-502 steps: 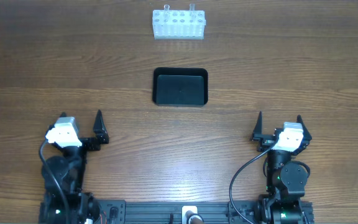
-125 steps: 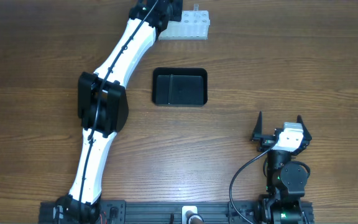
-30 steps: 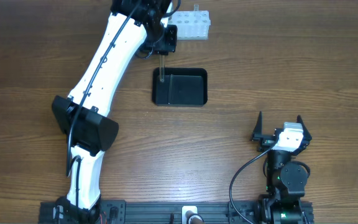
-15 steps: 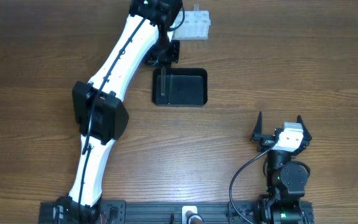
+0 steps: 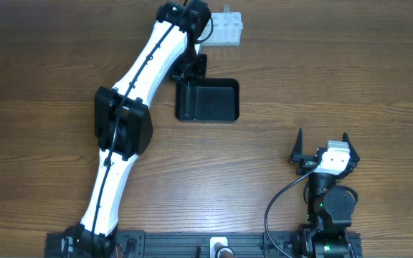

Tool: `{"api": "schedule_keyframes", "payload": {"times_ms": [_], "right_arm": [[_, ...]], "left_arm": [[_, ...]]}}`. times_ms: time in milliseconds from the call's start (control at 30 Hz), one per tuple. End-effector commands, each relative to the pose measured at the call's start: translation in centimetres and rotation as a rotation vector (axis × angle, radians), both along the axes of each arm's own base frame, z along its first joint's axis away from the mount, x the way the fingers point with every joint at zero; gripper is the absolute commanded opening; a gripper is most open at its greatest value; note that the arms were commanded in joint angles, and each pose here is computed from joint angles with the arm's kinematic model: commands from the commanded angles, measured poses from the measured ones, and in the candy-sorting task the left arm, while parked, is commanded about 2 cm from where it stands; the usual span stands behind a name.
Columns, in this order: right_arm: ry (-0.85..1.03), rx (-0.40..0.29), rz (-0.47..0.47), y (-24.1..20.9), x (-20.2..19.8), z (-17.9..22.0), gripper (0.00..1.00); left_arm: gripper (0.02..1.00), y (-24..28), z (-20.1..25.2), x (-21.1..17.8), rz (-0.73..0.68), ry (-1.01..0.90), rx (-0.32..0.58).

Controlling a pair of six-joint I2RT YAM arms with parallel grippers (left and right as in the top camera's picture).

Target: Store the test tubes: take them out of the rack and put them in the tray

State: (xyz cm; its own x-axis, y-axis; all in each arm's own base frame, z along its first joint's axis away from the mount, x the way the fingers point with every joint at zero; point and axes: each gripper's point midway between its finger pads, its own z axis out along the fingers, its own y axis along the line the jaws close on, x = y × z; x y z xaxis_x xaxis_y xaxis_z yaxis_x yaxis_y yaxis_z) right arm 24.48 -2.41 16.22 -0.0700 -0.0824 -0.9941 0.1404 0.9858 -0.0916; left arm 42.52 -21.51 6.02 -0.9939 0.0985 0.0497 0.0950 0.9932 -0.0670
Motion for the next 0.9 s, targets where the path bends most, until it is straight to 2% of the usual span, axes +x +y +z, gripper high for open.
{"api": "schedule_keyframes", "payload": {"times_ms": [33,567,700,900], "right_arm": [[0.002,-0.001,-0.009,-0.2,0.0,-0.2,0.991],[0.002,-0.001,-0.009,-0.2,0.0,-0.2,0.991],[0.001,-0.001,-0.009,-0.2,0.0,-0.2,0.991],[0.002,-0.001,-0.009,-0.2,0.0,-0.2,0.991]], "left_arm": [[0.053,0.3,-0.9,0.3,0.031,0.021,-0.010],[0.071,-0.1,-3.1,0.7,0.037,0.042,-0.028],[0.167,0.1,-3.1,0.8,0.040,0.042,-0.028],[0.222,0.2,-3.1,0.9,0.044,0.040,-0.029]]}}
